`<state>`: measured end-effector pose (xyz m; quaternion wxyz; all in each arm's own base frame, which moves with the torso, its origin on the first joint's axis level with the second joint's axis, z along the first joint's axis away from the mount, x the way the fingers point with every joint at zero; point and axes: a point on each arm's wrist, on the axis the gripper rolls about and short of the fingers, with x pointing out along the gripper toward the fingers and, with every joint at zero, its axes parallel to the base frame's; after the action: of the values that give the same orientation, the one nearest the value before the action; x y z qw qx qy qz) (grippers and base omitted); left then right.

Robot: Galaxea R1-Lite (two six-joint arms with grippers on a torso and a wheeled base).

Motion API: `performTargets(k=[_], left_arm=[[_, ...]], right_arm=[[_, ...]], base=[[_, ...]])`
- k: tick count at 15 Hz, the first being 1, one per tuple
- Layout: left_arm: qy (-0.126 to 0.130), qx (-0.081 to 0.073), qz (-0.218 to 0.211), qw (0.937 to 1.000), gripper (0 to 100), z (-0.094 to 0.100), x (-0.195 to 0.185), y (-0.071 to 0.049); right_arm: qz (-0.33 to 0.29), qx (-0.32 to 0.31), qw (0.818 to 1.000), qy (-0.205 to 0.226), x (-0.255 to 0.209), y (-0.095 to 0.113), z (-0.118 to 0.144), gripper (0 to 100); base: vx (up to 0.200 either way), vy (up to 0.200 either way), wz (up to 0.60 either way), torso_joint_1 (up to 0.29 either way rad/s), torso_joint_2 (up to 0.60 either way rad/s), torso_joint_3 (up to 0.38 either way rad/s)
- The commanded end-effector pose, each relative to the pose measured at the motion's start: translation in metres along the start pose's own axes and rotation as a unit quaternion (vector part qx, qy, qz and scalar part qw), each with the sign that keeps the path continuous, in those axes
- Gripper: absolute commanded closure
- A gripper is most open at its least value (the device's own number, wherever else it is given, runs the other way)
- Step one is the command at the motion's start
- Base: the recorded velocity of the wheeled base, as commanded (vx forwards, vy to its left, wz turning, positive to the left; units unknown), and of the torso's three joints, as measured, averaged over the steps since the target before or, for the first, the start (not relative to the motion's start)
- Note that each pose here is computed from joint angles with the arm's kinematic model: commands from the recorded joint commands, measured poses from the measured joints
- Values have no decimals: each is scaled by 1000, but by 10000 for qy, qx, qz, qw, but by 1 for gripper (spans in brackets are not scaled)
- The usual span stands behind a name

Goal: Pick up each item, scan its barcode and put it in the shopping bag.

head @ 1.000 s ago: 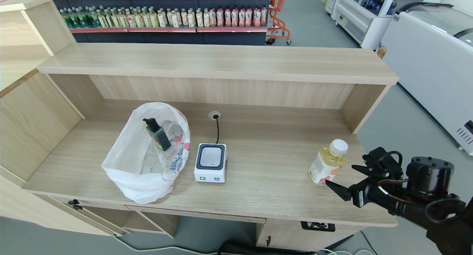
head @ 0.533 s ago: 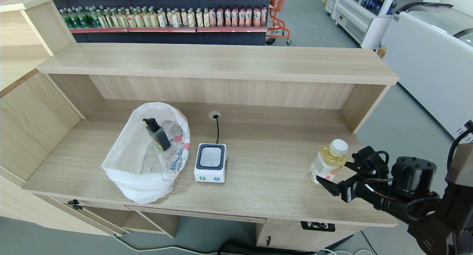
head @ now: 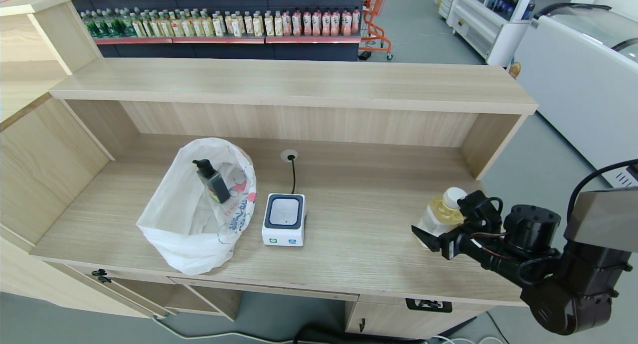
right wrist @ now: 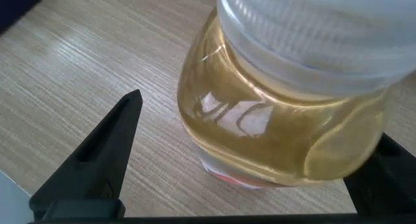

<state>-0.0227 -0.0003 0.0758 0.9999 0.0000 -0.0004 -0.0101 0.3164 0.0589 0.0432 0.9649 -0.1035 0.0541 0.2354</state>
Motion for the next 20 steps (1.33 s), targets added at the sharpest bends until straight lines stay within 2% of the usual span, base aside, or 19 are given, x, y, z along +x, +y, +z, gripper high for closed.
performTargets(k=[1,3,5,6,16,17,20], left_arm=[[-3,0,1,10000,0,0,0,0],[-3,0,1,10000,0,0,0,0],[-3,0,1,10000,0,0,0,0],[-3,0,1,10000,0,0,0,0],[-3,0,1,10000,0,0,0,0],[-3,0,1,10000,0,0,0,0],[-3,0,1,10000,0,0,0,0]], right_arm=[[98,3,9999,43,8,5,-7,0],[128,-17,9999,-30,15,6,-6,0],[411,-28,9989,-205,19,5,-2,0],[445,-39,9987,-229,18,3,-1,100],[402,-46,9988,-280,15,0,3,100],[576,177,9975,-375,10,-1,18,100],[1194,822,9892,-201,-11,-1,49,100]], base=[[0,0,0,0,0,0],[0,0,0,0,0,0],[0,0,0,0,0,0],[0,0,0,0,0,0],[0,0,0,0,0,0],[0,0,0,0,0,0],[0,0,0,0,0,0]])
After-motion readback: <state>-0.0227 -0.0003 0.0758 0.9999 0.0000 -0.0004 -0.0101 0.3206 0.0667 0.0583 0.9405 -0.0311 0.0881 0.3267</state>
